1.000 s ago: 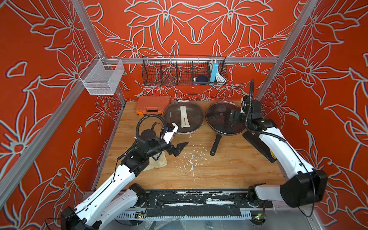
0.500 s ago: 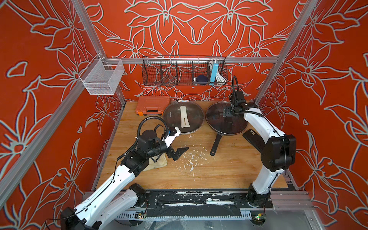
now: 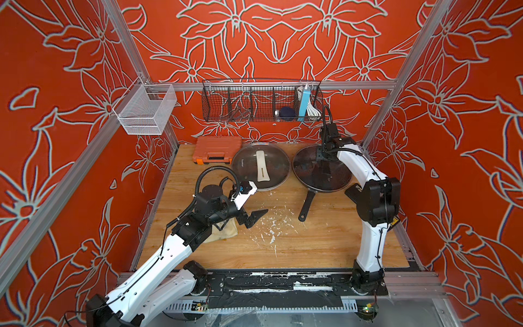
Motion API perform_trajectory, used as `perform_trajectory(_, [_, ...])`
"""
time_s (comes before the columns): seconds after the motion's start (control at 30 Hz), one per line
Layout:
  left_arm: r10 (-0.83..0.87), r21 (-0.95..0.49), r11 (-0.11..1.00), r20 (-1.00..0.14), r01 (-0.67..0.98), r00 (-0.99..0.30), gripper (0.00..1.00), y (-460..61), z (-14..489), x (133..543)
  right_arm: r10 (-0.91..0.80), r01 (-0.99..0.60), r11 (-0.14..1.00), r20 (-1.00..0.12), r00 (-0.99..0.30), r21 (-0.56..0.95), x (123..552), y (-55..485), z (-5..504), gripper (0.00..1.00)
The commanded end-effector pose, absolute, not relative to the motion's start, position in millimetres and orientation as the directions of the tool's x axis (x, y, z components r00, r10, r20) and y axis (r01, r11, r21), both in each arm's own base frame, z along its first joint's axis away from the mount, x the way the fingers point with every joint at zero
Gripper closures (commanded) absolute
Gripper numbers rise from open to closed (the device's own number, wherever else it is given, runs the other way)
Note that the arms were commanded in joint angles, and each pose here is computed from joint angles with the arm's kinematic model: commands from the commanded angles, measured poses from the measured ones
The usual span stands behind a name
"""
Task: Wipe the pot lid with a cloth
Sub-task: Pick up the pot lid from the cooking pot.
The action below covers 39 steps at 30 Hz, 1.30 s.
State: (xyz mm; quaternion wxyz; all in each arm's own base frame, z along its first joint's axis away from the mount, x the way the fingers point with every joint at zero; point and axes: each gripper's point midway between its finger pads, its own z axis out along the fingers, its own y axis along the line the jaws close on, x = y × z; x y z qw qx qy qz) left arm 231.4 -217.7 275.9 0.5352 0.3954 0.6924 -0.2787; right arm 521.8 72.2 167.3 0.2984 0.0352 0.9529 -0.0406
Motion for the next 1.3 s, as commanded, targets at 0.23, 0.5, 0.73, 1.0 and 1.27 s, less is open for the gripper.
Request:
perform_trajectory(0.23, [0.255,0.063,0.515,-0.963,0.855,-0.082,0.01,-220,279,230,0.062,0.105,0.993,-0.509,-0.858,-0.055,515,65,147,0.52])
perform_trajectory(0.5, [0.261,0.068,0.520,-0.962,0.852,-0.083,0.01,-219,278,230,0.069,0.094,0.995,-0.468,-0.881,-0.030,513,70,137,0.56])
perform_trajectory(0.73, [0.260,0.069,0.519,-0.962,0.852,-0.080,0.01,-218,278,230,0.091,0.107,0.994,-0.439,-0.894,-0.012,509,71,130,0.54])
perform_trajectory(1.0, [0.260,0.072,0.518,-0.963,0.852,-0.077,0.01,-218,279,229,0.152,0.151,0.988,-0.414,-0.898,0.034,504,72,130,0.59])
perform_trajectory(1.27, [0.260,0.075,0.519,-0.963,0.851,-0.074,0.01,-217,279,227,0.167,0.168,0.985,-0.418,-0.893,0.033,507,71,130,0.96])
